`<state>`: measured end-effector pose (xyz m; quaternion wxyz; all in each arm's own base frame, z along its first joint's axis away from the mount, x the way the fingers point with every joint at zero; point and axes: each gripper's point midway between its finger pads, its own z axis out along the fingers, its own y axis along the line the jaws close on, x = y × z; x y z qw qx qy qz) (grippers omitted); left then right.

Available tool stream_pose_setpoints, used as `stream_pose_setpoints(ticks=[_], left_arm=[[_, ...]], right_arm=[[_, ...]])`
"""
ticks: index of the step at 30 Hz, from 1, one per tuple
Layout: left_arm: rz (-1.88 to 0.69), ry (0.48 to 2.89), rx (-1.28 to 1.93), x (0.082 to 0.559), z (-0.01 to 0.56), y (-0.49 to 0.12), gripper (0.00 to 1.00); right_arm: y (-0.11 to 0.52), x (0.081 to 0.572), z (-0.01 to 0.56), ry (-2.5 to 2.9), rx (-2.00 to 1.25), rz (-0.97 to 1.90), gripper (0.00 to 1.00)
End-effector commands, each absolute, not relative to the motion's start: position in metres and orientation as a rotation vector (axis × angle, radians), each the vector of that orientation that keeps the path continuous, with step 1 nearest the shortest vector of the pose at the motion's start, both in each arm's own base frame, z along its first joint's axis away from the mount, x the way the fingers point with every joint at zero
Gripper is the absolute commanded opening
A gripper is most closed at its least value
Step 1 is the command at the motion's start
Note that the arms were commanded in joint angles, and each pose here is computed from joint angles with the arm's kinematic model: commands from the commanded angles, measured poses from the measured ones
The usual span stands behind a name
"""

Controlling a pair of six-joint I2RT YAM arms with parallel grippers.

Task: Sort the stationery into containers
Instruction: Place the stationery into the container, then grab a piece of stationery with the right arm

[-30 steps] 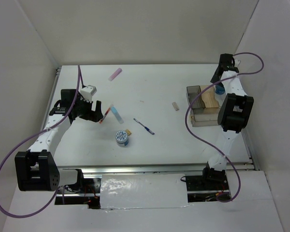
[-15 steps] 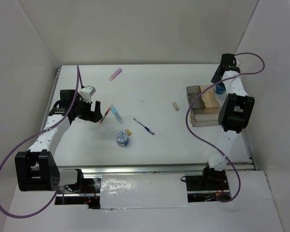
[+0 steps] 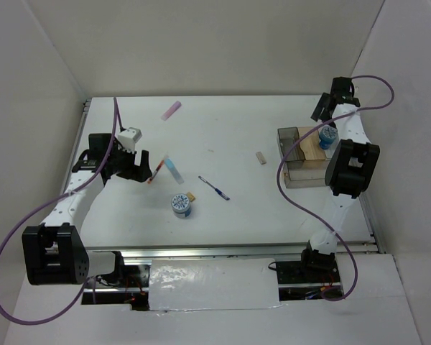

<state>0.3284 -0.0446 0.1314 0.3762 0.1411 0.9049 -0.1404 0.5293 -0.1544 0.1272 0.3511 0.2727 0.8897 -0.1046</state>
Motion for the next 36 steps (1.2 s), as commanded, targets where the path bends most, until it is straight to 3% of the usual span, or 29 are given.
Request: stream_pose_setpoints(ticks=[1,5,10,16,22,29,36], left_arm=[[-0.36,2.237,0.362,0.332,0.155,-0.045,0.99],[-0.356,2.213,0.364,0.329,0.165,-0.045,0.99],[-0.408,2.169,0.36,0.321,0.182,-0.041,0.99],[-0.463,2.152,0.349,0.313,0.19,-0.04,0.99],[-0.482,2.151,0.318,0.309,0.191,-0.035,0.99],[-0.499,2.171,0.308,0.308,0.183,-0.032,0.99],[-0.5,2.187,0.296,0.31,0.174,-0.029,0.99]], right_arm=[[-0.144,0.535,0.178,2.233,0.608,-0.194,0.9],[-0.093,0.522,0.225,2.156,0.324,-0.098,0.9],[0.043,0.468,0.297,2.039,-0.361,0.21,0.93],[0.217,0.365,0.274,2.007,-0.954,0.503,1.0],[0.329,0.3,0.24,1.899,-1.305,0.601,1.0],[0.394,0.248,0.178,1.921,-1.535,0.647,1.0],[0.421,0.24,0.136,2.014,-1.521,0.606,1.0]])
